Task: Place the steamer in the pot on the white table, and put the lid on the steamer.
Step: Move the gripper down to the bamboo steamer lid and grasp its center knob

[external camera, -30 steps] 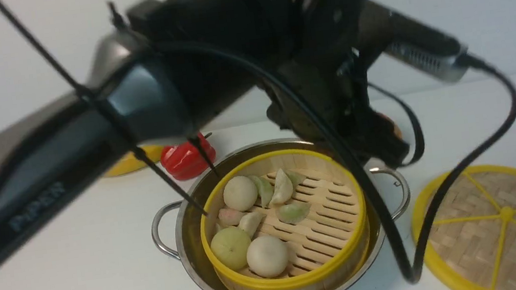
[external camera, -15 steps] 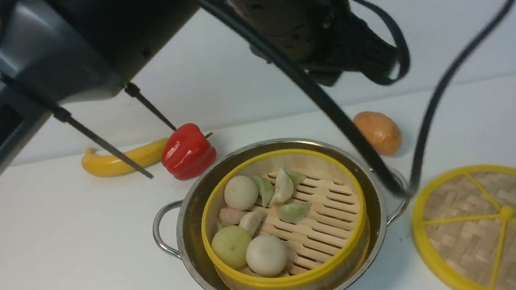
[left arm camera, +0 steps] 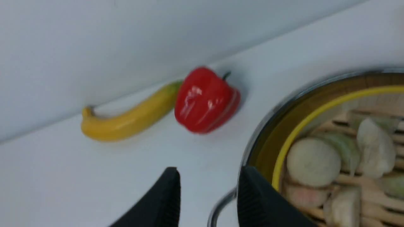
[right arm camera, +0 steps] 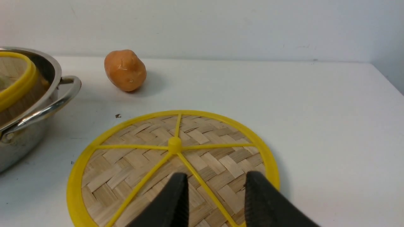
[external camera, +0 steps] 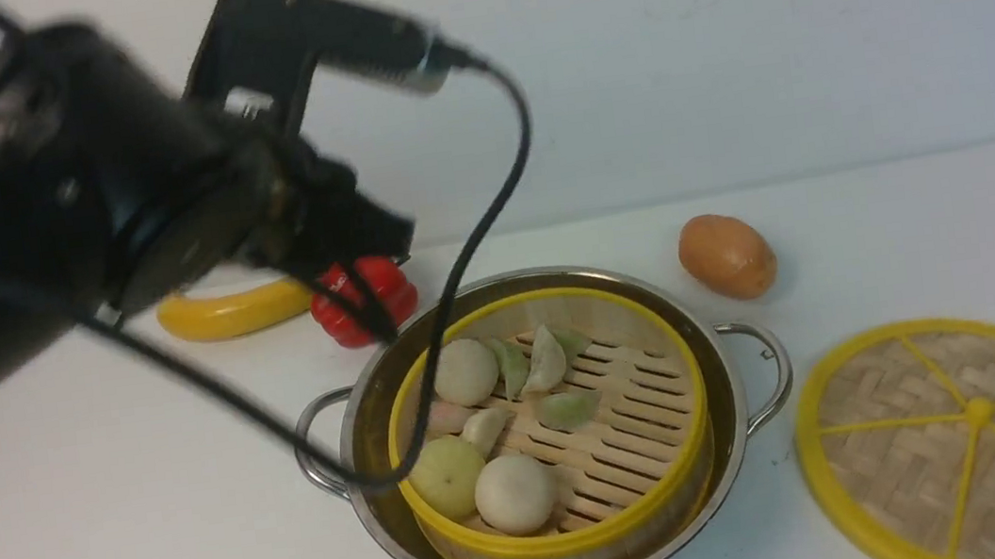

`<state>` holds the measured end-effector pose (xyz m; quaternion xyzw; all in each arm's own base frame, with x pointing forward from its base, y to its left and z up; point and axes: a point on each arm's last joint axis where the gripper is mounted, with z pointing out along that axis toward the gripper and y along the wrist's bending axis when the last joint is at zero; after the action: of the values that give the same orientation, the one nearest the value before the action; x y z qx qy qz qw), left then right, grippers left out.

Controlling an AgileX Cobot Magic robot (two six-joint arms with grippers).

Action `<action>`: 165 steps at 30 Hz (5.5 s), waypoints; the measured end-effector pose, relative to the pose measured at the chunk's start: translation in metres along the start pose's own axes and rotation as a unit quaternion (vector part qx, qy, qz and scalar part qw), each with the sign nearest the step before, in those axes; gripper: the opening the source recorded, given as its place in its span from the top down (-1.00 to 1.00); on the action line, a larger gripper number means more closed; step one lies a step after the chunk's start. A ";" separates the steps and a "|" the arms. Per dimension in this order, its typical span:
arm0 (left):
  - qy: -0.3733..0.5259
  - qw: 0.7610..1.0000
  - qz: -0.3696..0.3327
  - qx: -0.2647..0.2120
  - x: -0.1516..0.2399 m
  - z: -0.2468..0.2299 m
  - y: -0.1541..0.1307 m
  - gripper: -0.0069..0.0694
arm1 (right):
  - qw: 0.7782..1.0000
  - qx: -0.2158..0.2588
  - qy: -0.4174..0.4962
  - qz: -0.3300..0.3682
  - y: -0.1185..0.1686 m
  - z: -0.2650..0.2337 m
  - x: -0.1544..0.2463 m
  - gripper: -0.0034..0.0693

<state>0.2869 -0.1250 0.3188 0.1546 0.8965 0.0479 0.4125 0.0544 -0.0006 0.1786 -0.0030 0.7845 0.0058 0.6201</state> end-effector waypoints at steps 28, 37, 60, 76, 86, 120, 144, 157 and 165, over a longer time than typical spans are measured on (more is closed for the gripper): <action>-0.217 0.935 -0.242 -0.139 0.278 -0.081 0.053 0.17 | 1.000 0.000 0.000 0.000 0.000 0.000 0.000 0.24; -0.245 0.914 -0.270 -0.180 0.288 -0.093 0.056 0.17 | 1.000 0.000 0.000 0.000 0.000 0.000 0.000 0.24; -0.188 0.955 -0.196 -0.121 0.294 -0.086 0.041 0.17 | 1.000 0.000 0.000 0.000 0.000 0.000 0.000 0.24; -0.186 0.959 -0.187 -0.102 0.293 -0.085 0.037 0.17 | 1.000 0.000 0.000 0.000 0.000 0.000 0.000 0.24; -0.186 0.959 -0.186 -0.102 0.293 -0.085 0.037 0.17 | 1.000 0.000 0.000 0.000 0.000 0.000 0.000 0.24; -0.186 0.959 -0.186 -0.102 0.293 -0.085 0.037 0.17 | 0.999 -0.007 -0.010 0.041 0.001 -0.001 -0.004 0.24; -0.186 0.959 -0.187 -0.102 0.293 -0.085 0.037 0.17 | 0.988 -0.089 0.068 0.102 0.020 0.004 -0.167 0.24; -0.186 0.959 -0.187 -0.102 0.293 -0.085 0.037 0.17 | 0.908 -0.124 0.394 -0.065 0.025 0.135 -0.142 0.24; -0.186 0.959 -0.187 -0.102 0.293 -0.085 0.037 0.17 | 0.877 -0.134 0.455 -0.073 0.027 0.201 -0.128 0.24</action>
<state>0.0519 0.0064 0.1698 -0.0522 0.8074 0.0316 0.5869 0.2794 0.0290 0.2571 -0.1457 0.9694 0.0636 0.1868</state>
